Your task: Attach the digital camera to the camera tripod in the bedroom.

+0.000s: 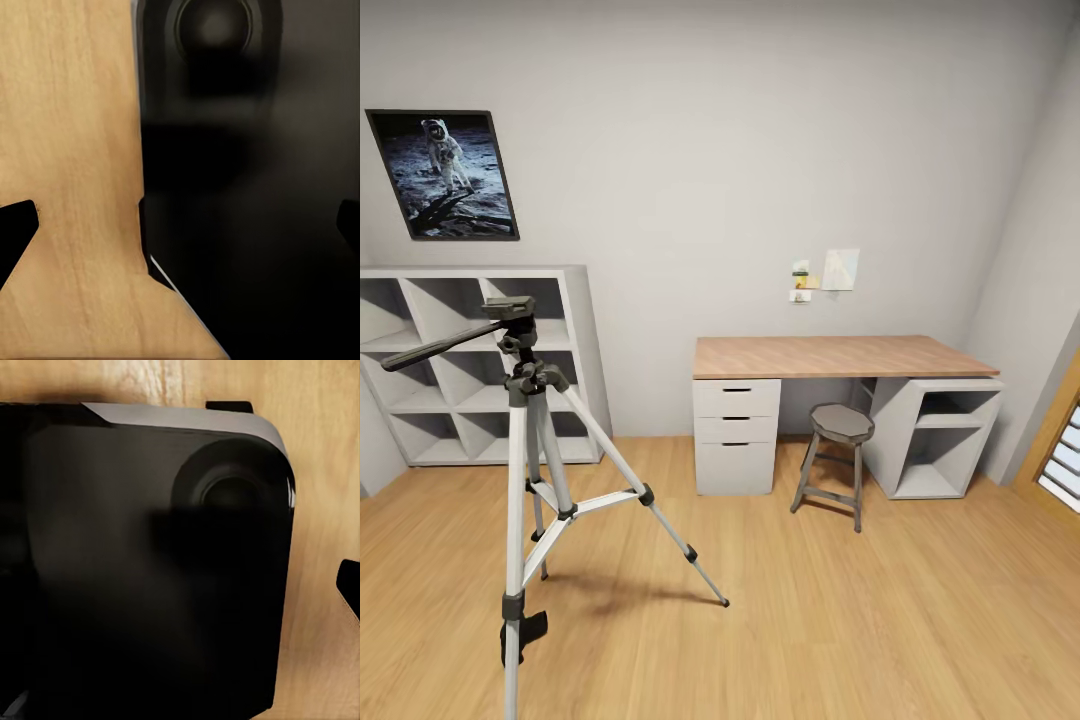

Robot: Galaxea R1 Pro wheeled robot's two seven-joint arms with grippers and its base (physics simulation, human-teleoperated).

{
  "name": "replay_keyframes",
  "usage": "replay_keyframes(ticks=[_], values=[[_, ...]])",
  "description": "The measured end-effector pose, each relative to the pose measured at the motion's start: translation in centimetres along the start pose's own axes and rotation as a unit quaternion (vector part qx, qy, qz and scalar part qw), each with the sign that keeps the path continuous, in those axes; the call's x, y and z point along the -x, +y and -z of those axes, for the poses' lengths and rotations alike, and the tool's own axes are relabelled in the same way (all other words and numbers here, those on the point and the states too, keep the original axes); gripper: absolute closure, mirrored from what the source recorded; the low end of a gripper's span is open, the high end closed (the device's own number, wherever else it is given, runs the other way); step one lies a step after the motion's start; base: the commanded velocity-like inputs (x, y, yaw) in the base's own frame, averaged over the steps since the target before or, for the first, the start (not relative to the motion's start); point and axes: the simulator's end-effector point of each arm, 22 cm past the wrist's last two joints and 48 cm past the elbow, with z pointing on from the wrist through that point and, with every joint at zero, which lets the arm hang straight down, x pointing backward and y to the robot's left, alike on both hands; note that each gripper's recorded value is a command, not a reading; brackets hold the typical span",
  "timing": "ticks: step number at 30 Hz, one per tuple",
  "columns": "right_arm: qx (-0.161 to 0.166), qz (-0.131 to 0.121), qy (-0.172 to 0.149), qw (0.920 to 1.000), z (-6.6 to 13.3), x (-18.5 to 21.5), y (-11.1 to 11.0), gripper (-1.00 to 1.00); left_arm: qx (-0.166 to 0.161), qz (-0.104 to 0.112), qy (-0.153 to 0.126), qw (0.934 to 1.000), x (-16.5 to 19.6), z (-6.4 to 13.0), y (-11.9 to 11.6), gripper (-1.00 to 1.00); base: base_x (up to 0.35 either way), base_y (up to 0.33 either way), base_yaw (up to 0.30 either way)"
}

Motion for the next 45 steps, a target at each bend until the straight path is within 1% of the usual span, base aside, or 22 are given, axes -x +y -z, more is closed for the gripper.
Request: replay_keyframes(ticks=[4, 11, 17, 21, 23, 24, 26, 31, 32, 36, 38, 43, 45], values=[[0.002, 0.000, -0.009, 1.0000, 0.0, 1.2, 0.4, -1.00, 0.004, -0.001, 0.002, 1.0000, -0.4, 0.0, 0.7, -1.00, 0.000, 0.000, 0.000], [0.003, -0.001, -0.012, 0.9999, 0.0, 1.6, 0.5, -1.00, 0.006, -0.001, 0.000, 1.0000, -0.2, 0.0, 0.9, -1.00, 0.000, 0.063, 0.000], [0.003, -0.001, -0.014, 0.9999, 0.0, 1.8, 0.5, -1.00, 0.008, 0.003, -0.003, 1.0000, 0.2, 0.0, 1.2, -1.00, 0.000, 0.257, 0.000], [0.001, -0.001, -0.020, 0.9998, 0.0, 2.2, 0.1, -1.00, 0.009, 0.005, -0.007, 0.9999, 0.5, 0.0, 1.5, -1.00, 0.000, 0.295, 0.000], [-0.002, -0.001, -0.030, 0.9996, 0.0, 3.0, -0.3, -1.00, 0.010, 0.006, -0.015, 0.9998, 1.3, 0.0, 1.8, -1.00, 0.000, 0.307, 0.000], [-0.003, 0.000, -0.042, 0.9991, 0.1, 3.9, -0.7, -1.00, 0.011, 0.008, -0.025, 0.9996, 2.2, 0.1, 2.3, -1.00, 0.000, 0.313, 0.000], [-0.005, 0.000, -0.054, 0.9985, 0.2, 4.9, -1.0, -1.00, 0.013, 0.013, -0.038, 0.9991, 3.4, 0.2, 2.7, -1.00, 0.000, 0.316, 0.000], [-0.008, -0.001, -0.076, 0.9971, 0.4, 6.8, -1.4, -1.00, 0.013, 0.032, -0.073, 0.9968, 6.9, 0.5, 3.1, -1.00, 0.000, 0.320, 0.000], [-0.008, -0.001, -0.076, 0.9970, 0.4, 6.8, -1.4, -1.00, 0.013, 0.032, -0.073, 0.9968, 6.9, 0.5, 3.1, -1.00, 0.000, 0.321, 0.000], [-0.009, -0.001, -0.087, 0.9962, 0.5, 7.8, -1.6, -1.00, 0.011, 0.041, -0.094, 0.9947, 9.0, 0.8, 3.0, -1.00, 0.000, 0.323, -0.014], [-0.009, -0.001, -0.089, 0.9960, 0.6, 8.0, -1.6, -1.00, 0.010, 0.042, -0.097, 0.9943, 9.4, 0.9, 3.0, -1.00, 0.000, 0.324, -0.080], [-0.008, -0.001, -0.100, 0.9950, 0.7, 8.9, -1.8, -1.00, 0.006, 0.047, -0.114, 0.9923, 10.9, 1.2, 2.5, -1.00, 0.000, 0.324, -0.189], [-0.010, -0.001, -0.102, 0.9947, 0.8, 9.1, -2.1, -1.00, 0.006, 0.048, -0.116, 0.9921, 11.1, 1.2, 2.5, -1.00, 0.000, 0.325, -0.238]])
